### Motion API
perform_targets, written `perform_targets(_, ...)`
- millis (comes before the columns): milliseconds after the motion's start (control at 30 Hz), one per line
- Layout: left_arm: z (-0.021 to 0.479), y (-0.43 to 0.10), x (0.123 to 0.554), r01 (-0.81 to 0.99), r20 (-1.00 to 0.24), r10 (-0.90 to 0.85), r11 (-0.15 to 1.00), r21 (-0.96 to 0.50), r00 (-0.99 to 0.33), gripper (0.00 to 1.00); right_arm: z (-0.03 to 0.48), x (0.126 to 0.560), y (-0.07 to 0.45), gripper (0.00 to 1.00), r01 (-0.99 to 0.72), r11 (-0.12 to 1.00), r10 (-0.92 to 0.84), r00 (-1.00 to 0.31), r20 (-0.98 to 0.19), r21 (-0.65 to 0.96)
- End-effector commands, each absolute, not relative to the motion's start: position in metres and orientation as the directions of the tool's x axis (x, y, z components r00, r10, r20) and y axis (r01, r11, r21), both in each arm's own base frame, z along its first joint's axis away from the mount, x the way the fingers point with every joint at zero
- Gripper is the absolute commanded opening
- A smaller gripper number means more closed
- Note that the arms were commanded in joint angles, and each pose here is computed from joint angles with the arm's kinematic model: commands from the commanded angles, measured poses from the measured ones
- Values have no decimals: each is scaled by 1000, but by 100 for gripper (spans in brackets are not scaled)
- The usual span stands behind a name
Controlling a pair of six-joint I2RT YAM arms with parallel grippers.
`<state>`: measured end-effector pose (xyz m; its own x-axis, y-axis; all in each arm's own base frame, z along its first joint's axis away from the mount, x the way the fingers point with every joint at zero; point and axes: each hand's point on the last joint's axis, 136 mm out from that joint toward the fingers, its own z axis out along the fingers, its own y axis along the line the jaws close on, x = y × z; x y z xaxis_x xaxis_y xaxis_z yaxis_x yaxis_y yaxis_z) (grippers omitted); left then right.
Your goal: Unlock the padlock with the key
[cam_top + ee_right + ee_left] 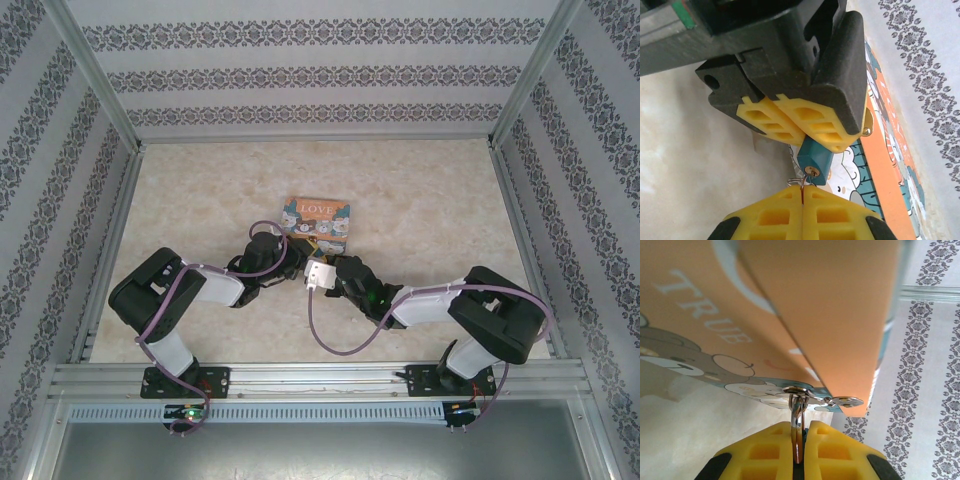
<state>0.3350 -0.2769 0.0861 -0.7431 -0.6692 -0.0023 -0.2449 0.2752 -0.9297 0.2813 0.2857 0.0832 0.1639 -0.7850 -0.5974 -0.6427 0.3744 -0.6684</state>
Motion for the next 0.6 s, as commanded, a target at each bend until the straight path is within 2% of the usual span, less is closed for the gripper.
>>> perform_targets(0, 111, -293, 326, -176, 10, -609, 212, -961, -793, 5, 105, 289, 300, 0, -617, 467, -712, 162, -683, -633)
perform_targets(267, 109, -288, 326, -173, -7, -625, 227, -958, -781, 27, 107, 286, 301, 0, -631, 527, -656, 125, -744, -570)
perform_targets(567, 107, -275, 321, -174, -53, -643, 284, -943, -764, 43, 102, 275, 296, 0, -674, 629, -532, -9, -847, -388)
